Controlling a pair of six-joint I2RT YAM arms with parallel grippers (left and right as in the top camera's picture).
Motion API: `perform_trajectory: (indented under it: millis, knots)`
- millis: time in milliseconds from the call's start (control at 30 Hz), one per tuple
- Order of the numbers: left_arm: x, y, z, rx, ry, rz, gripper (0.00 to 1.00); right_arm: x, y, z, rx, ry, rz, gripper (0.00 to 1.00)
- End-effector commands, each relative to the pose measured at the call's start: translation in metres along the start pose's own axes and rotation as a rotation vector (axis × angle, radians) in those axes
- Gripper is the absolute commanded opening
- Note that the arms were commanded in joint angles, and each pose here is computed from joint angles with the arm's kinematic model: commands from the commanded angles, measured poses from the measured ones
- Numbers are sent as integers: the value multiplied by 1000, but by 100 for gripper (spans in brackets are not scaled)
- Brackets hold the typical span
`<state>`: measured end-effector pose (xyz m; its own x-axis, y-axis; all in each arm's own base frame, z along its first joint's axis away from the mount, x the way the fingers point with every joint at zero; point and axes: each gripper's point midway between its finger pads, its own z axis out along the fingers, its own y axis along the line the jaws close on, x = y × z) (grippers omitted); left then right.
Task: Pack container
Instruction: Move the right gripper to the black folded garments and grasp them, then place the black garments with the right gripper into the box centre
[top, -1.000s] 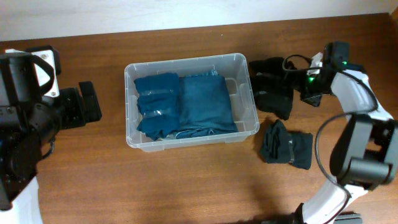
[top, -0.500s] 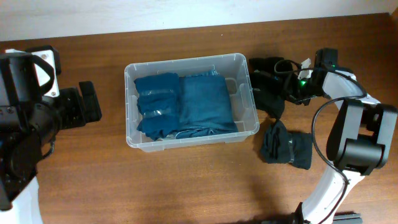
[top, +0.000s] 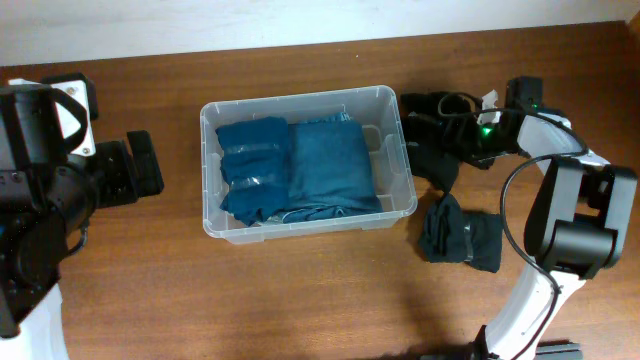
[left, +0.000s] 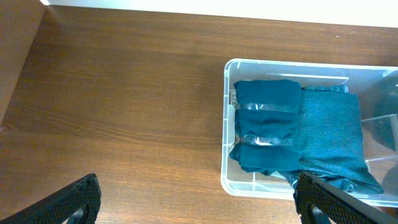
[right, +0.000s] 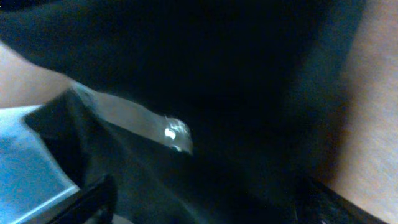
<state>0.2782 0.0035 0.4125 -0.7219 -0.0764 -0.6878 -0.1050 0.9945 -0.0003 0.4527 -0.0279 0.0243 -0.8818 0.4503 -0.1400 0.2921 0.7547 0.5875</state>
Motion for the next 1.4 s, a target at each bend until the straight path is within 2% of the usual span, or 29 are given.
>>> perform_trajectory:
  millis: [0,67,133,200,300,433,533,700,900,1067,1367]
  knots:
    - [0,4,-4,-13,-14,-10,99,30,-13,44,-80,123,40,74]
    - [0,4,-4,-13,-14,-10,99,29,-15,48,-83,120,39,63]
    - [0,4,-4,-13,-14,-10,99,28,-17,48,-76,114,36,48]
    - [0,4,-4,-13,-14,-10,99,27,-19,47,-69,110,39,24]
    - [0,4,-4,-13,-14,-10,99,28,-21,40,-65,114,57,13]
    - [0,4,-4,-13,-14,-10,99,28,-11,13,-59,111,72,8]
    - [0,4,-4,-13,-14,-10,99,24,16,-24,-70,65,35,8]
    - [0,4,-4,-13,-14,-10,99,33,92,-103,-117,-60,-144,4]
    - [0,4,-4,-13,-14,-10,100,75,190,-176,-208,-213,-417,4]
    - [0,4,-4,-13,-14,-10,100,111,233,-187,-282,-196,-483,4]
    - [0,4,-4,-13,-14,-10,99,155,302,-145,-413,-118,-738,4]
